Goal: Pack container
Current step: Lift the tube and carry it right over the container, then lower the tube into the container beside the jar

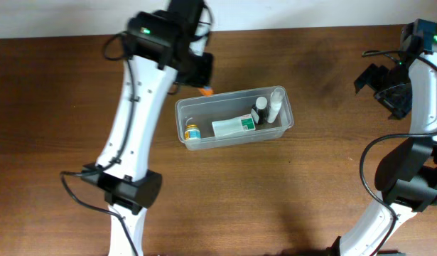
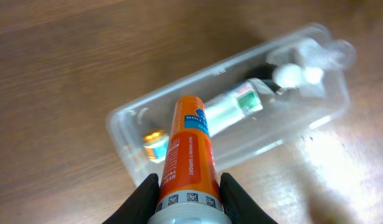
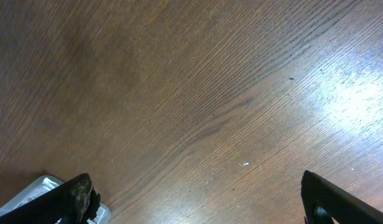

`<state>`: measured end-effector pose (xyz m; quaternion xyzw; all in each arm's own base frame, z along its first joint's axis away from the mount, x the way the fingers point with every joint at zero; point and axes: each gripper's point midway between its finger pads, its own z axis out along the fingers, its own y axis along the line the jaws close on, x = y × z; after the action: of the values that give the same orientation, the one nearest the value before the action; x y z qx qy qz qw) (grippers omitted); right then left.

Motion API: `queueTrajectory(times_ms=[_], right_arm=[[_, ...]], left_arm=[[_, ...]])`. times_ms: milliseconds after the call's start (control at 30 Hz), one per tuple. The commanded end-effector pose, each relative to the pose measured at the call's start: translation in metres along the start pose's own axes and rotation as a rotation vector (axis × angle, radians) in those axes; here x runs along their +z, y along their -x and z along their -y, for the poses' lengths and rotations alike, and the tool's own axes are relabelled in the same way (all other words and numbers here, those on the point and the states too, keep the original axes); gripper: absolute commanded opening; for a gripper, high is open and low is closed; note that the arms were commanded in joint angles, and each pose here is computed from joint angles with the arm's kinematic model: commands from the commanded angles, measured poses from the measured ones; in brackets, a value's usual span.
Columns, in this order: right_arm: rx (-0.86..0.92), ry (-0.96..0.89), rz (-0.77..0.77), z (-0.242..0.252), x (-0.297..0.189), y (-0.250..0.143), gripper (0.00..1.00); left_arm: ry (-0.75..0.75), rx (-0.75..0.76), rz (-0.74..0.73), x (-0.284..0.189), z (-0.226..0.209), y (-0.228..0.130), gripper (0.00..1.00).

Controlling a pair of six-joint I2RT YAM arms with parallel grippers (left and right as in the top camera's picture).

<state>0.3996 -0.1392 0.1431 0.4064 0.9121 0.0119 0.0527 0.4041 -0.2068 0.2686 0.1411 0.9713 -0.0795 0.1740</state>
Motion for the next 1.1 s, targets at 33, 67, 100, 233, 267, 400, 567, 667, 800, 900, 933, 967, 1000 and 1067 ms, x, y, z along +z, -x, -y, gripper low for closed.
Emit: queueTrajectory(times_ms=[33, 67, 100, 233, 267, 400, 567, 667, 800, 900, 933, 967, 1000, 1067], right_arm=[[0.008, -0.004, 0.019, 0.001, -0.005, 0.002, 0.98], [0.008, -0.004, 0.019, 0.001, -0.005, 0.002, 0.98], [0.008, -0.004, 0.019, 0.001, -0.005, 0.002, 0.98], [0.008, -0.004, 0.019, 0.001, -0.005, 0.002, 0.98], [0.008, -0.004, 0.019, 0.001, -0.005, 0.002, 0.98], [0.008, -0.004, 0.019, 0.001, -0.005, 0.002, 0.98], [0.008, -0.004, 0.019, 0.001, -0.005, 0.002, 0.98], [0.008, -0.004, 0.019, 0.001, -0.005, 0.002, 0.98], [0.008, -0.004, 0.019, 0.001, -0.005, 0.002, 0.98], [0.008, -0.004, 0.019, 0.001, -0.005, 0.002, 0.98], [0.008, -0.004, 0.019, 0.001, -0.005, 0.002, 0.98], [0.008, -0.004, 0.019, 0.001, -0.005, 0.002, 0.98], [0.008, -0.004, 0.019, 0.001, -0.005, 0.002, 0.98], [0.008, -0.004, 0.019, 0.001, -0.005, 0.002, 0.98]], left_arm=[[0.049, 0.022, 0.063, -0.021, 0.005, 0.002, 0.29], [0.048, 0.022, 0.061, -0.02, 0.006, 0.001, 0.29], [0.048, 0.017, 0.059, -0.02, 0.006, 0.001, 0.29], [0.054, -0.006, 0.031, -0.011, 0.005, -0.002, 0.29], [0.057, -0.013, 0.017, -0.007, 0.004, -0.004, 0.29], [0.073, -0.023, -0.052, 0.011, 0.001, -0.014, 0.3], [0.136, -0.029, -0.12, 0.03, -0.01, -0.026, 0.3], [0.173, -0.049, -0.155, 0.039, -0.016, -0.033, 0.3], [0.179, -0.057, -0.189, 0.054, -0.017, -0.039, 0.3], [0.169, -0.057, -0.205, 0.067, -0.016, -0.041, 0.3], [0.168, -0.058, -0.209, 0.071, -0.016, -0.042, 0.3], [0.168, -0.058, -0.215, 0.075, -0.016, -0.044, 0.3], [0.17, -0.058, -0.223, 0.079, -0.017, -0.045, 0.3], [0.174, -0.057, -0.238, 0.086, -0.018, -0.049, 0.3]])
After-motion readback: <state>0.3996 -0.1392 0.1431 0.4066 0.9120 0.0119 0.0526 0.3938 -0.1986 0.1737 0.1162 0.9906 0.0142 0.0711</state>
